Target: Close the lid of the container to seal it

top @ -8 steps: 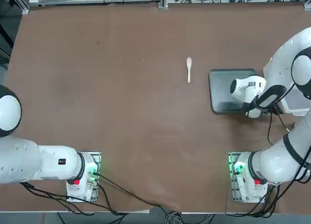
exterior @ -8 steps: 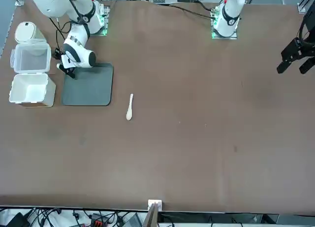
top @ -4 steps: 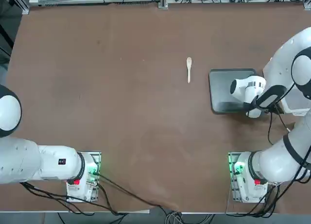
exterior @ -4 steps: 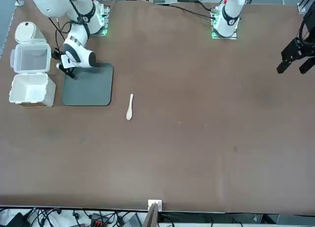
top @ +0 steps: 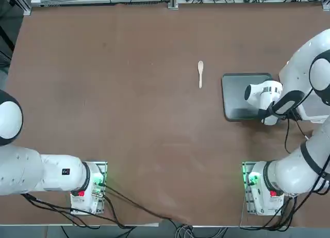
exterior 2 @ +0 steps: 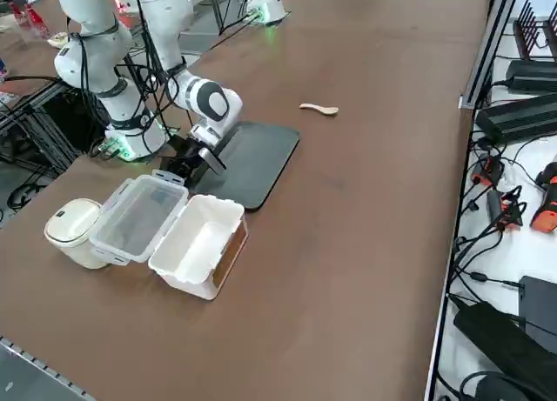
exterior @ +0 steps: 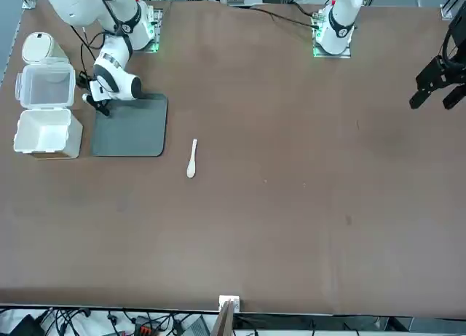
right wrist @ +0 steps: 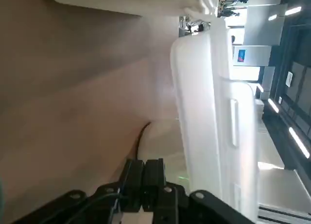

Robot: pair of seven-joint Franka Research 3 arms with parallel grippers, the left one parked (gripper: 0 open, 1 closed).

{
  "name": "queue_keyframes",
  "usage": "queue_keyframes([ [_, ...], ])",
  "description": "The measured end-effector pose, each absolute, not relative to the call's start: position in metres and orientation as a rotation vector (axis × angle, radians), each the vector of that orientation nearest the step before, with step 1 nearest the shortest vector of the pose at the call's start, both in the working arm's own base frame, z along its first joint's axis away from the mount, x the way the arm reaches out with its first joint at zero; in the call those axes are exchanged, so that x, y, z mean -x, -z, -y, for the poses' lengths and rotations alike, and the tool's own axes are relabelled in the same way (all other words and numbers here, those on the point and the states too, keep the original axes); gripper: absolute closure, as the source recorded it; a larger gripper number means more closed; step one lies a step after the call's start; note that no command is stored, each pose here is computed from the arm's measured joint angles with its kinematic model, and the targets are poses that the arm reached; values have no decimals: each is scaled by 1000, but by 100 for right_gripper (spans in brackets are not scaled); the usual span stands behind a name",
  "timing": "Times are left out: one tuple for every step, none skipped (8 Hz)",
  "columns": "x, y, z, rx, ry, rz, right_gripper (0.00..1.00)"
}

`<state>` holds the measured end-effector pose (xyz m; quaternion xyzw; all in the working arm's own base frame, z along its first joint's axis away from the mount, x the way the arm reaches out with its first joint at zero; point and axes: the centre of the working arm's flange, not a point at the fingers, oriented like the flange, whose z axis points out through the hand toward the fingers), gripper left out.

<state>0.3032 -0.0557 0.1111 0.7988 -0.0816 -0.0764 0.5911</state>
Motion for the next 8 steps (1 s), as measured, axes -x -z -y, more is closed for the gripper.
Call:
queue_keyframes([
  [-304, -112, 57, -1850, 177, 189, 98],
  [-304, -113, 58, -1842, 176, 187, 98],
  [-305, -114, 58, -1834, 174, 186, 98],
  [-306, -115, 59, -1830, 172, 184, 98],
  [-307, -117, 59, -1826, 171, 182, 98],
  [-309, -119, 59, -1825, 173, 175, 98],
  [-312, -122, 59, -1827, 178, 166, 98],
  [-316, -126, 60, -1831, 184, 153, 98],
])
